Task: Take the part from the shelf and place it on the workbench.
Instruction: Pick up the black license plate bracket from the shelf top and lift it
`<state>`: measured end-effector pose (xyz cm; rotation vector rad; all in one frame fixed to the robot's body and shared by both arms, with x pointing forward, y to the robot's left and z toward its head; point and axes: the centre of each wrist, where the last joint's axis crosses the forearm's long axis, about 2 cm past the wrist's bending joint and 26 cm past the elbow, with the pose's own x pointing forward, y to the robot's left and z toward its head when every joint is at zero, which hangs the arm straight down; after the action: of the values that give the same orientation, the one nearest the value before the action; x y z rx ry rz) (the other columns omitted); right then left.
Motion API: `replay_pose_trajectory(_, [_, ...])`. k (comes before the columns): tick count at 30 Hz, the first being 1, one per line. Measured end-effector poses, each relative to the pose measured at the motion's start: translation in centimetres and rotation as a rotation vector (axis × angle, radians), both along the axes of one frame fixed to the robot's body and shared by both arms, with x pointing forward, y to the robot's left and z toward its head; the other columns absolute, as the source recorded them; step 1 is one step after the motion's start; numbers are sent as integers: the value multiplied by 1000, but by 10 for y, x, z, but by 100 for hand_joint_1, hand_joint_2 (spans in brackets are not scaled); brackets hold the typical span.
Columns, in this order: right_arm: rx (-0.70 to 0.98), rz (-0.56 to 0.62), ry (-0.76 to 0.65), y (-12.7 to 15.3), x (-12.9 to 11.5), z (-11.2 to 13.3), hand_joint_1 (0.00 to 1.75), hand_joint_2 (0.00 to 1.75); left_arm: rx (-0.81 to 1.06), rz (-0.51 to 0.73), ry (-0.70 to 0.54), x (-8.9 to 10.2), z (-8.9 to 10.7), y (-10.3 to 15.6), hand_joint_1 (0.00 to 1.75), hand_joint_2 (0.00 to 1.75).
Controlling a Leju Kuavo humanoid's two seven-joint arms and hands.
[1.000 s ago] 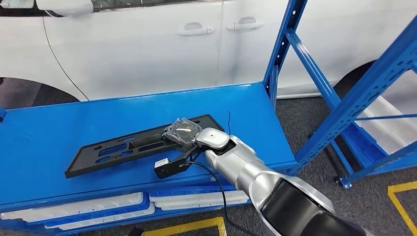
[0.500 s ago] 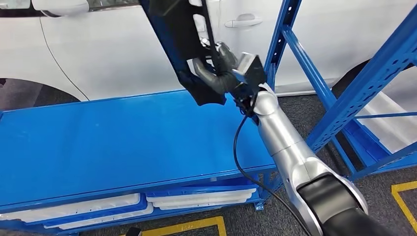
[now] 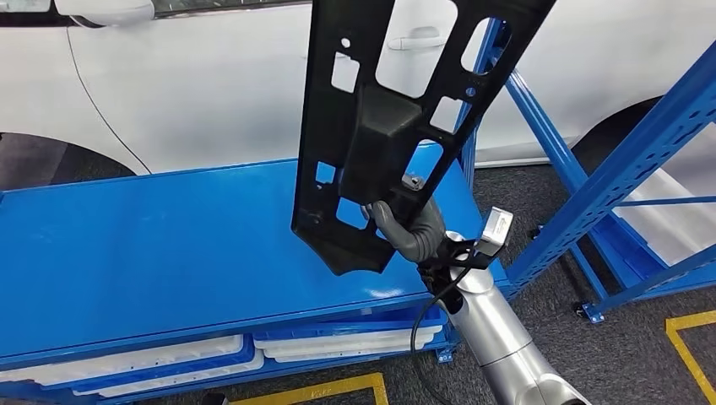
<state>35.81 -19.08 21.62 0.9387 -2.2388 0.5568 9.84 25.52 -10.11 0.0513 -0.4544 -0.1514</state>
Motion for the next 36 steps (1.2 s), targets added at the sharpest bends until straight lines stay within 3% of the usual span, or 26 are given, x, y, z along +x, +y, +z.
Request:
replay_pose_trajectory(7, [-13,29,41,-1,-15,-21,175,175,13,32,-4,-1,0,1,0,175])
replay_pose_trajectory(21, [-6,73,92,6,-24,-30,175,175,-15,93,9,-5,-1,1,0,175])
replay_pose_trajectory(36, [-2,48,131,-7,-26,-34,175,175,-48,115,11,-8,-2,0,0,175])
